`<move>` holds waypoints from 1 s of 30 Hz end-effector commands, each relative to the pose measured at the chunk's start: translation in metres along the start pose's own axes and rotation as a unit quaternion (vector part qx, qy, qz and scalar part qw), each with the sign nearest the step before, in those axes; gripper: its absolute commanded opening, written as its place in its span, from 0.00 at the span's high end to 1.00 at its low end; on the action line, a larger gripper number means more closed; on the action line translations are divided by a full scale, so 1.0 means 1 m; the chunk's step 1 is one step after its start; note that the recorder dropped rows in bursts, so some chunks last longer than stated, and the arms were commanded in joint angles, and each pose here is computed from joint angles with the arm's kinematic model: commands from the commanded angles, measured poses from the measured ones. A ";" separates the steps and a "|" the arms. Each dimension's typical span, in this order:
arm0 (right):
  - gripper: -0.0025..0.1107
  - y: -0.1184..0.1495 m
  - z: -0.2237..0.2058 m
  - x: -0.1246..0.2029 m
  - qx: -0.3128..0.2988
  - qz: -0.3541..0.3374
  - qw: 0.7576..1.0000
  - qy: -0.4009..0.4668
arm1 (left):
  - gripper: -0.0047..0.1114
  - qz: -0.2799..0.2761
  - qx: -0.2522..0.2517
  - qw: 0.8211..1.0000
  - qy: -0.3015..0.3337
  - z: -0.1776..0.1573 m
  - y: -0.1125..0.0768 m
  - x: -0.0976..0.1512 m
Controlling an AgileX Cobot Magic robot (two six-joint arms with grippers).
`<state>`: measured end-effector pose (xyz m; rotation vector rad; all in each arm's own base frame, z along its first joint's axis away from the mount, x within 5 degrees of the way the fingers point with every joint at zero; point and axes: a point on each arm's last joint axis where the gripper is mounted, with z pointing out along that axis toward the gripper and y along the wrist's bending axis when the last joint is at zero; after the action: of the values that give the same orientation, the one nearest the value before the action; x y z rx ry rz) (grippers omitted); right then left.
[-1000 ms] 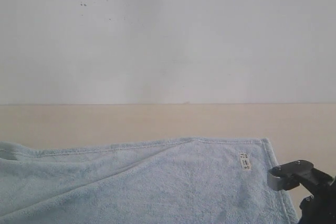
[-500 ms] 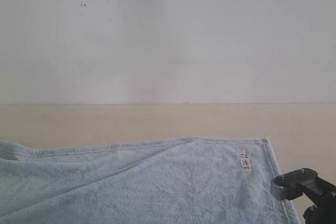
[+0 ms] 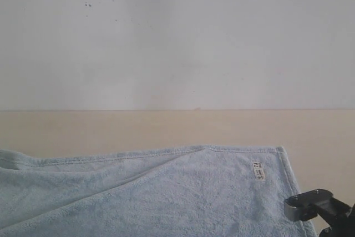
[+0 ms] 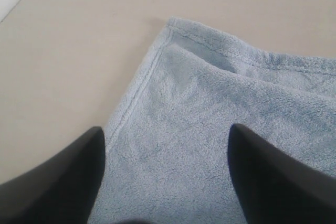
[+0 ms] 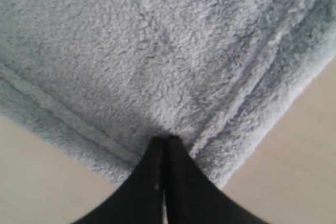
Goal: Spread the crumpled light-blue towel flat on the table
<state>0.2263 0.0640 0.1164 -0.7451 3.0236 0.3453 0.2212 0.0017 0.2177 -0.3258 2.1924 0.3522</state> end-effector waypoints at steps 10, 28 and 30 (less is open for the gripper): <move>0.98 -0.021 -0.003 0.028 0.122 0.048 0.981 0.142 | 0.41 -0.007 0.003 1.000 -0.004 -0.001 0.001 -0.002; 0.98 -0.006 -0.065 0.029 0.133 0.041 0.984 -0.110 | 0.41 0.038 0.080 0.996 -0.009 0.007 -0.020 -0.006; 0.98 -0.005 -0.068 0.026 0.127 0.039 0.984 -0.118 | 0.41 0.041 0.079 0.996 -0.002 0.016 -0.026 -0.010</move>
<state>0.2045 0.0319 0.1732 -0.5318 2.8457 0.0135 0.2346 -0.0116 0.2156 -0.1840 2.2057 0.2394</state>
